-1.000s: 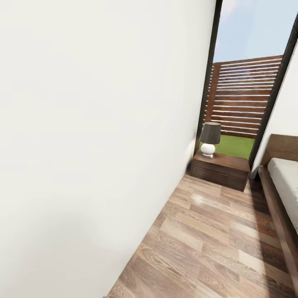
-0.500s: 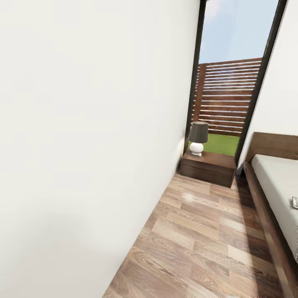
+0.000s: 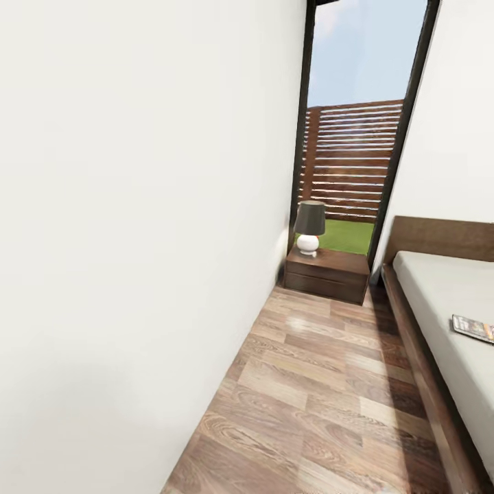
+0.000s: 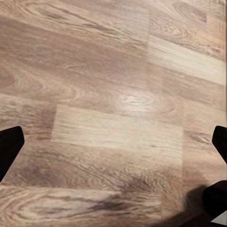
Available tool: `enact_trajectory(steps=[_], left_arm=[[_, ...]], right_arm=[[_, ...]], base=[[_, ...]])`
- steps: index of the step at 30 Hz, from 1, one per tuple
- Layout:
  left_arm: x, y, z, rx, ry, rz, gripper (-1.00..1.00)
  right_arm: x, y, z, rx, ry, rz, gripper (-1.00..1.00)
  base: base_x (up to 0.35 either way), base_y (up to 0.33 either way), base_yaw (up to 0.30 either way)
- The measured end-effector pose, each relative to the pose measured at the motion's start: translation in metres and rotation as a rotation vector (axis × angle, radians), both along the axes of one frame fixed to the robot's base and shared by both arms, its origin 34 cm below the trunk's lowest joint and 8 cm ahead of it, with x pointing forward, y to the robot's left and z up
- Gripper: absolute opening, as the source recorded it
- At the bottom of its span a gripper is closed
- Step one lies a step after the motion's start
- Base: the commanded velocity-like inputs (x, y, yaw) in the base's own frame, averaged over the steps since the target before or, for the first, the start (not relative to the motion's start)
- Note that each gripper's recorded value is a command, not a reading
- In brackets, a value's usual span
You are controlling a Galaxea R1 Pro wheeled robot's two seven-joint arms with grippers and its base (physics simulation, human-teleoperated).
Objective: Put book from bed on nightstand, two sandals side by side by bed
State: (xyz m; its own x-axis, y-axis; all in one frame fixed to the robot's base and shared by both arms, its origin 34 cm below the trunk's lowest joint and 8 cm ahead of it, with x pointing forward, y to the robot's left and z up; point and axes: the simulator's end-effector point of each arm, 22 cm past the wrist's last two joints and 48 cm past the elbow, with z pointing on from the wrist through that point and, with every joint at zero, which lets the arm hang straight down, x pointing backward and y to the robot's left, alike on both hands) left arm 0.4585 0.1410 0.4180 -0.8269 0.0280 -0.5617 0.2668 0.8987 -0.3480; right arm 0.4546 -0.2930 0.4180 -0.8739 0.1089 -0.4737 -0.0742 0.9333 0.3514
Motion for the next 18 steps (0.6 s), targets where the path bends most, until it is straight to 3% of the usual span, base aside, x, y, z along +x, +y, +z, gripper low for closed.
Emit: enact_trajectory(steps=[7,18], left_arm=[[0.0001,0.0,0.0001,-0.001,0.0,0.0,1.0],[0.0001,-0.0005,0.0005,-0.001,-0.001,0.0,1.0]], right_arm=[[-0.0001,-0.0001,0.0,0.0,0.0,0.0,1.0],[-0.0001,-0.0003,0.0003,-0.001,0.0,0.0,1.0]], base=[[0.022,0.0,-0.177],[0.29,0.0,-0.177]])
